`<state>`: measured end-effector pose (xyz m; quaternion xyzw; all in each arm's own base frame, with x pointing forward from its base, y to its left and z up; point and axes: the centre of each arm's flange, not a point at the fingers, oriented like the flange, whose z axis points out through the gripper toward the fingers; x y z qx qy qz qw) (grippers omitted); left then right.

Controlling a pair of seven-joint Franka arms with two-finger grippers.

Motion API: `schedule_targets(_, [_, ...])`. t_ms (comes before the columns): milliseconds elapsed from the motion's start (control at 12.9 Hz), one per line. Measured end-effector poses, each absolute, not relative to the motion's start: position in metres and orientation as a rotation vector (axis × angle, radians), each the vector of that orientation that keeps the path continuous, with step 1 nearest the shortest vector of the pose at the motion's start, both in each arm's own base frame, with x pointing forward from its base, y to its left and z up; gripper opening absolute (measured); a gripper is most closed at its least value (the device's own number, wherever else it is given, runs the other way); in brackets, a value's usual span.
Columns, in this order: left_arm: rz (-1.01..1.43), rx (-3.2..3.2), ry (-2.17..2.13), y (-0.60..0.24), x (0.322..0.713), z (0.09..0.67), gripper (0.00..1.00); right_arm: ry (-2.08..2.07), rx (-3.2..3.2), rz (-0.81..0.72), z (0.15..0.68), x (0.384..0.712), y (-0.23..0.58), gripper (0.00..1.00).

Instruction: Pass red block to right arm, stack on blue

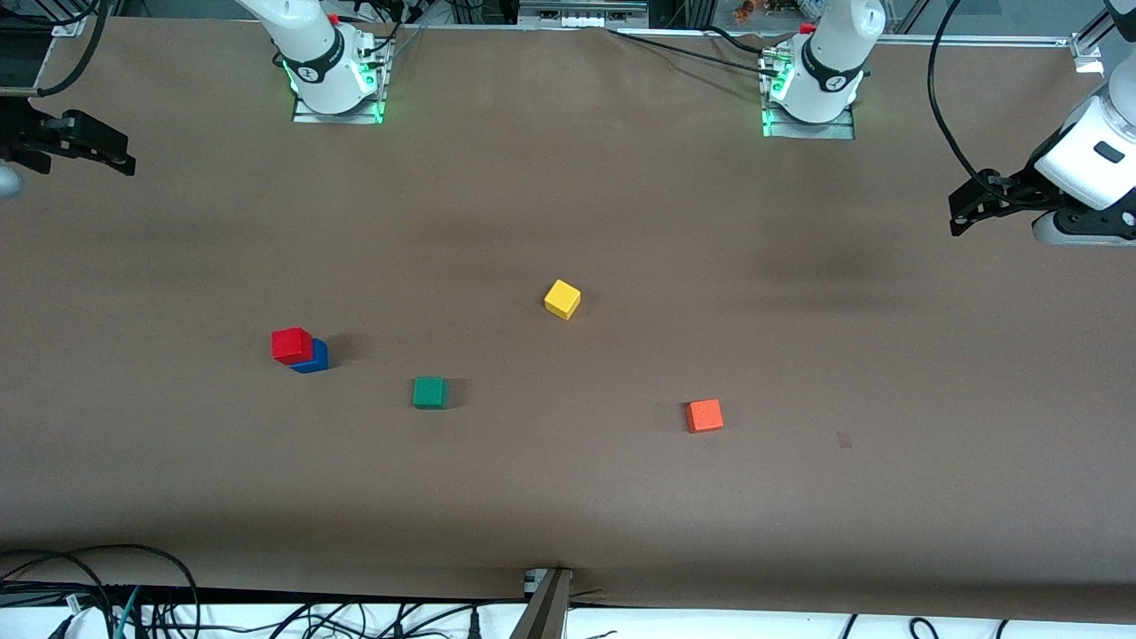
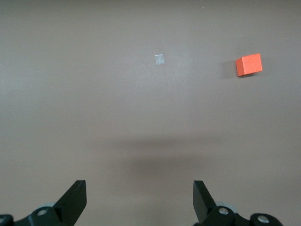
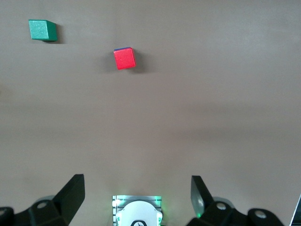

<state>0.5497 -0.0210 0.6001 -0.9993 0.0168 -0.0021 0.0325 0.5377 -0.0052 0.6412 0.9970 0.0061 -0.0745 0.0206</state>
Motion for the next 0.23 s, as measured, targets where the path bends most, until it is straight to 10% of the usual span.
schedule_targets(232, [-0.004,-3.076,0.052,-0.0213,0.5495,0.5999,1.00,0.023,3.091,-0.236,0.6378,0.5423,-0.0037,1.00])
